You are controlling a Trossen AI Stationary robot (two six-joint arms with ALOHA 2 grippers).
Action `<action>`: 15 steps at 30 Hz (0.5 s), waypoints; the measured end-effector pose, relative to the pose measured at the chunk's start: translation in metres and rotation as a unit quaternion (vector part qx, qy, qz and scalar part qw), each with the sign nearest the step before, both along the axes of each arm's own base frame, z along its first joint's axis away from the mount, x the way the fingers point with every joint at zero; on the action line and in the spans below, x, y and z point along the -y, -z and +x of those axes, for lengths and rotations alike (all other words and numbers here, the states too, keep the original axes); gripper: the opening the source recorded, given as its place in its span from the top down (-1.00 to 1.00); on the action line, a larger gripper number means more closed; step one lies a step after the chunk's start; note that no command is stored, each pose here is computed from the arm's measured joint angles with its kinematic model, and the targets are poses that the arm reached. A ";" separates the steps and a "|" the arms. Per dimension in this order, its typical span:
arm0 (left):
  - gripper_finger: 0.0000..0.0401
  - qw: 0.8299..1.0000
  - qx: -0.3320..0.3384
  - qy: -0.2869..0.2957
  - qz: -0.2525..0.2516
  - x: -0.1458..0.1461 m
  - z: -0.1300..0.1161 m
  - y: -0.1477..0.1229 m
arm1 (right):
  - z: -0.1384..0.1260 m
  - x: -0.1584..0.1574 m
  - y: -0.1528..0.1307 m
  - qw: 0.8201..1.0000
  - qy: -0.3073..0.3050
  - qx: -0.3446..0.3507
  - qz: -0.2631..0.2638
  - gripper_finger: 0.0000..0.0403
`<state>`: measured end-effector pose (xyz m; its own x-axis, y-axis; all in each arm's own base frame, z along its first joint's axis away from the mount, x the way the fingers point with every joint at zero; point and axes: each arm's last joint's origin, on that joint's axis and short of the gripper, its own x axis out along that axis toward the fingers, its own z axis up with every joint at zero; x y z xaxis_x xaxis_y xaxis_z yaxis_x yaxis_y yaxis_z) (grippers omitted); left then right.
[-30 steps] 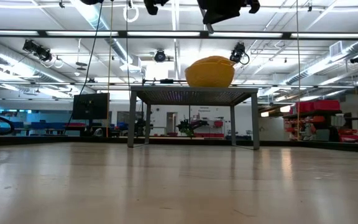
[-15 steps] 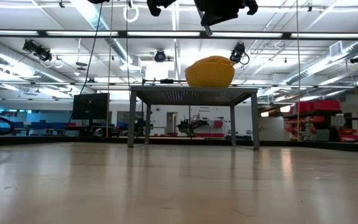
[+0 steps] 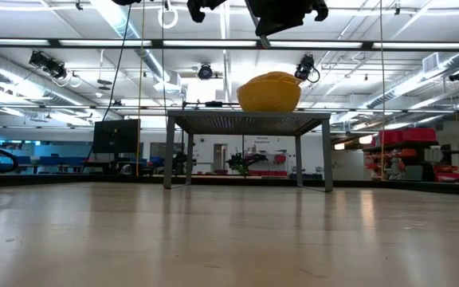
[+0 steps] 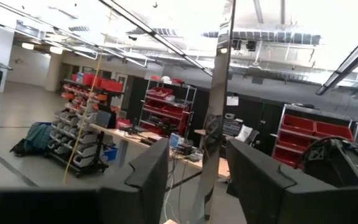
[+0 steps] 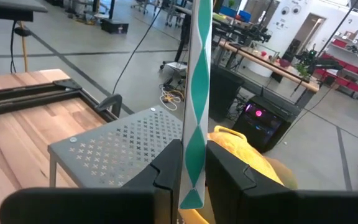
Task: Pick & Place Fruit
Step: Put the blue patterned table knife on the shelf
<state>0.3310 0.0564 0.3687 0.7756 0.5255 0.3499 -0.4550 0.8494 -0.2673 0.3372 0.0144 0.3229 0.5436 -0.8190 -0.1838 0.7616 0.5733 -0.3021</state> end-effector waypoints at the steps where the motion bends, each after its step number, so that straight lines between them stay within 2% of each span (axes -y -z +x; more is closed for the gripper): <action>1: 0.17 1.000 0.000 0.000 0.000 0.000 0.000 0.000 | 0.000 0.000 0.000 1.000 0.000 0.000 0.000 0.68; 15: 0.42 1.000 -0.016 -0.002 0.007 0.000 0.001 0.002 | 0.000 0.000 0.000 1.000 0.001 0.000 0.000 0.68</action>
<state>0.3318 0.0562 0.3668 0.7842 0.5246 0.3315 -0.4671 0.8507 -0.2412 0.3371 0.0144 0.3230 0.5429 -0.8196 -0.1831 0.7624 0.5724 -0.3018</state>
